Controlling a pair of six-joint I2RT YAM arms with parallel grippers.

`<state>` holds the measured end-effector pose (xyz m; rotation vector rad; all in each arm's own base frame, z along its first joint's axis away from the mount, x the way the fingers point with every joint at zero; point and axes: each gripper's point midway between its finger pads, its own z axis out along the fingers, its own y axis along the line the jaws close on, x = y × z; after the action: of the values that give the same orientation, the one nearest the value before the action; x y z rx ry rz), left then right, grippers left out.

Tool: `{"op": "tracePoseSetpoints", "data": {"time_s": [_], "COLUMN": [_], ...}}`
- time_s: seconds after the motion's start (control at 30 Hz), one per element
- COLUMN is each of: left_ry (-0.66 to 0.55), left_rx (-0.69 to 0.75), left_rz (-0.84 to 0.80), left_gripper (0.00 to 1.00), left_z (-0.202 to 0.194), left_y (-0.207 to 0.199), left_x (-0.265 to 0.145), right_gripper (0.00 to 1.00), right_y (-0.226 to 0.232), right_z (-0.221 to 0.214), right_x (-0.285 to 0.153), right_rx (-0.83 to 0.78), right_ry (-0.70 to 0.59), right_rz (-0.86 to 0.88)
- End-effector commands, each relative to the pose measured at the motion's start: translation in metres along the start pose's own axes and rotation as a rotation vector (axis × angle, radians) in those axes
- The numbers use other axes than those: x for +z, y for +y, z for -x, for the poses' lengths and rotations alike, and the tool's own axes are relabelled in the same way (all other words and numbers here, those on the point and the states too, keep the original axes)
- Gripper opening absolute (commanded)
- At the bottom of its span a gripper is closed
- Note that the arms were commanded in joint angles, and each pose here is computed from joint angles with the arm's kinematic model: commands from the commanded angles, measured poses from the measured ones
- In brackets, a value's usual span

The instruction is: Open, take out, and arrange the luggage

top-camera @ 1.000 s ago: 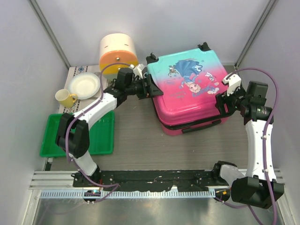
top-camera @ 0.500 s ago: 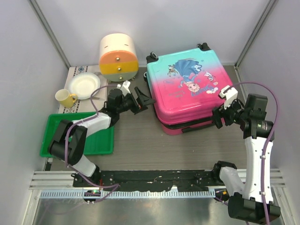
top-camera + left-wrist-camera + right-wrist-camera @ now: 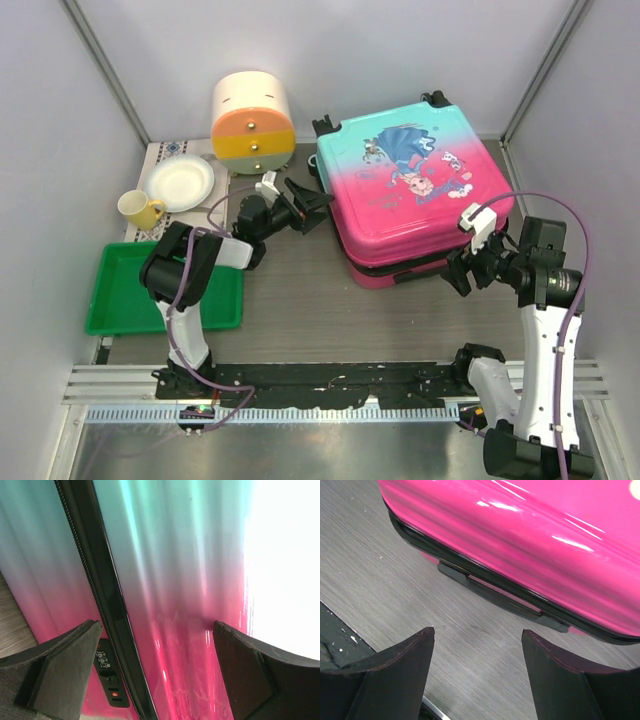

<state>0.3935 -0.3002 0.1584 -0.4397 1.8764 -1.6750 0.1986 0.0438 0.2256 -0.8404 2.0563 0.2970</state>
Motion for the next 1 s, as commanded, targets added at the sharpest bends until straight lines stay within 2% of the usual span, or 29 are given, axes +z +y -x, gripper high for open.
{"op": "tracePoseSetpoints", "data": {"time_s": [0.0, 0.2, 0.7, 0.97], "left_ry": [0.006, 0.007, 0.052, 0.086], "left_rx": [0.046, 0.047, 0.19, 0.244], "left_rz": [-0.166, -0.19, -0.459, -0.494], "left_gripper": [1.0, 0.99, 0.99, 1.0], "left_z": [-0.012, -0.014, -0.021, -0.025], "left_y": [-0.046, -0.057, -0.176, -0.213], "left_x": [0.016, 0.011, 0.014, 0.024], "right_gripper": [0.76, 0.76, 0.69, 0.68], "right_y": [0.006, 0.008, 0.02, 0.025], "right_z": [-0.002, -0.004, -0.024, -0.024], "right_x": [0.003, 0.005, 0.009, 0.01], "right_rx": [0.0, -0.005, -0.082, -0.139], "right_ry": [-0.01, -0.009, 0.007, -0.028], "right_rz": [0.029, 0.044, 0.076, 0.078]}}
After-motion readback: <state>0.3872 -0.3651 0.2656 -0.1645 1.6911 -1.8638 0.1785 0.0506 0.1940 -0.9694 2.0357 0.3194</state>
